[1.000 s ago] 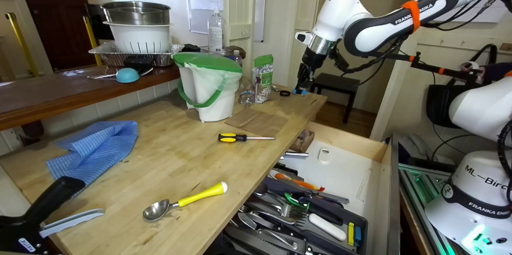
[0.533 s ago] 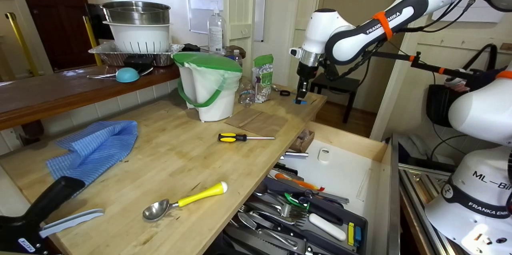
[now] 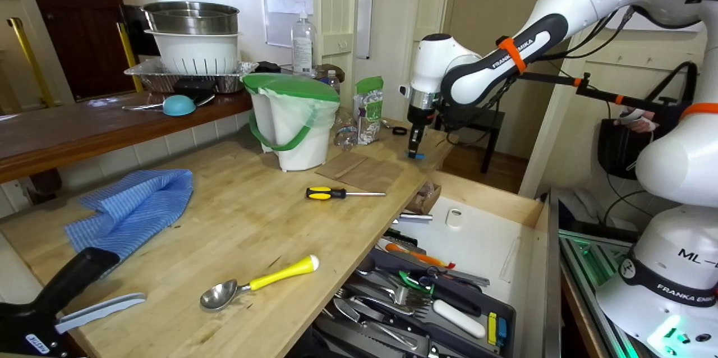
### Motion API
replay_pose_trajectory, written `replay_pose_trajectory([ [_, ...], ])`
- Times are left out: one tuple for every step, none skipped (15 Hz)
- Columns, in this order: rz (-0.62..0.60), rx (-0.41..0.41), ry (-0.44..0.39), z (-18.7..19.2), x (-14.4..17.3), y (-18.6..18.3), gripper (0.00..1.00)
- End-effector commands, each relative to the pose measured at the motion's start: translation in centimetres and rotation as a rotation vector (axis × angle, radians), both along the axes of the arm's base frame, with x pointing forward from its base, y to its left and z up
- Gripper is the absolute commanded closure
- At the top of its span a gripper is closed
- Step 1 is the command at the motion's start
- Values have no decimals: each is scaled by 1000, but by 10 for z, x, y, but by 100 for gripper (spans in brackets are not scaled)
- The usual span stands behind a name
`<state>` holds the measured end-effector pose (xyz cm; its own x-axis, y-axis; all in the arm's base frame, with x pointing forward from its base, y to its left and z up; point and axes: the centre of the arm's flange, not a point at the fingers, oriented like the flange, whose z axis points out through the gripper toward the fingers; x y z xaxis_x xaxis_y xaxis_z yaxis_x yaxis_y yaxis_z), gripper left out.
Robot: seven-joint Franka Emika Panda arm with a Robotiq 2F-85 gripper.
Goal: Move the blue object to the top of the drawers
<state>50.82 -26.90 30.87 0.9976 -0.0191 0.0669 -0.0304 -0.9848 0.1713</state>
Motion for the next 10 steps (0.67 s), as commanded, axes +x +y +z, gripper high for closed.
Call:
replay_pose_trajectory([
  [-81, 40, 3, -21, 32, -9, 58],
  [-100, 44, 2, -15, 36, -12, 57],
  [-114, 32, 18, -9, 39, -14, 51],
  [-118, 10, 8, 3, 39, -12, 44],
  [-117, 5, -8, 15, 42, -10, 35],
  [-103, 17, -33, 31, 39, -6, 28],
  [-85, 17, -59, 48, 37, -1, 22],
  [-48, 29, -103, 67, 29, 7, 13],
  [-8, 30, -145, 86, 22, 14, 6],
  [26, 41, -185, 103, 17, 21, 1],
])
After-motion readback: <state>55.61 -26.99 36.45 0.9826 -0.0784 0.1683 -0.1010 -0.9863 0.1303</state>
